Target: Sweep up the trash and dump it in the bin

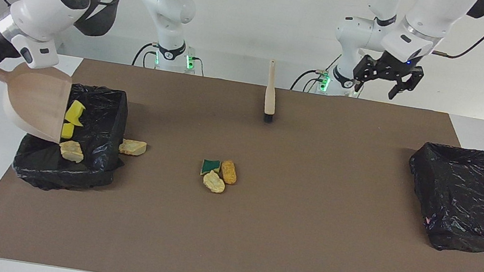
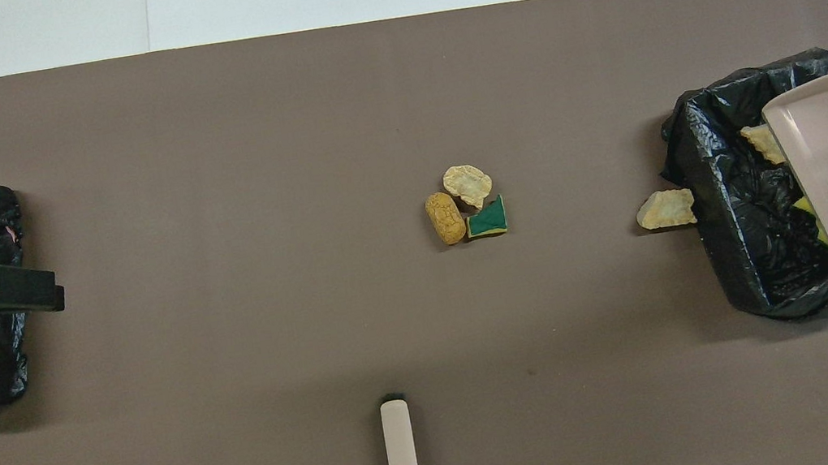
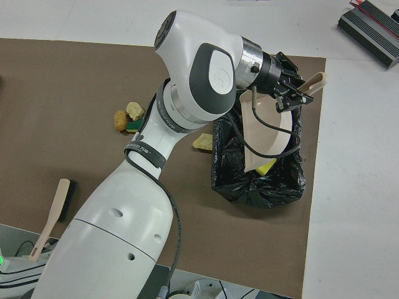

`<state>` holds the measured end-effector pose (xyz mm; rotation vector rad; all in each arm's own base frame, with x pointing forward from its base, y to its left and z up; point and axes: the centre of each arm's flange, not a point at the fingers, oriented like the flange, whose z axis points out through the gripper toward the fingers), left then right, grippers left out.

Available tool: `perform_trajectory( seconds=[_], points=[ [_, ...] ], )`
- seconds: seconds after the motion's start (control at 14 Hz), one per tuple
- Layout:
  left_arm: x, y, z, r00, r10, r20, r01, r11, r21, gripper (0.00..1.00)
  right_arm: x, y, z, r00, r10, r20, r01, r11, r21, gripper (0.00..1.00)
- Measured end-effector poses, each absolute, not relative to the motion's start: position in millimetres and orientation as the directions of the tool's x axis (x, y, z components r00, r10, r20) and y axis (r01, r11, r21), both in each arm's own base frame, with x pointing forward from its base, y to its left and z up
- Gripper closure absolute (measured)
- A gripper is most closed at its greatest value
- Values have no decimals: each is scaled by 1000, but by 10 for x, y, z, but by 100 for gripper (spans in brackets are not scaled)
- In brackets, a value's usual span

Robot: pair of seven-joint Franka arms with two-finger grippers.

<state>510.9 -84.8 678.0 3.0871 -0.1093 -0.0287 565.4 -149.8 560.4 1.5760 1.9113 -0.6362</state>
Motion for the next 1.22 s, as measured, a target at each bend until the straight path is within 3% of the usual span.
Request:
perform_trajectory(
  seconds=[0.29,0.64,1.0,1.22],
  points=[
    [5211,-841,6836,995,-86,-41,-85,-996,35,0,5653,-1416,5517,-37,839,-543,991,99,85,68],
    [5277,-803,6899,987,-155,-36,-155,-988,-1,0,5682,-966,5407,251,895,-369,963,-191,192,68],
    [5255,-780,6906,987,-158,-41,-158,-987,-1,0,5655,-108,5314,575,779,-252,817,-527,233,68],
    [5258,-791,6913,987,-160,-35,-159,-987,6,0,5553,554,5197,712,676,-192,702,-690,176,68]
  ],
)
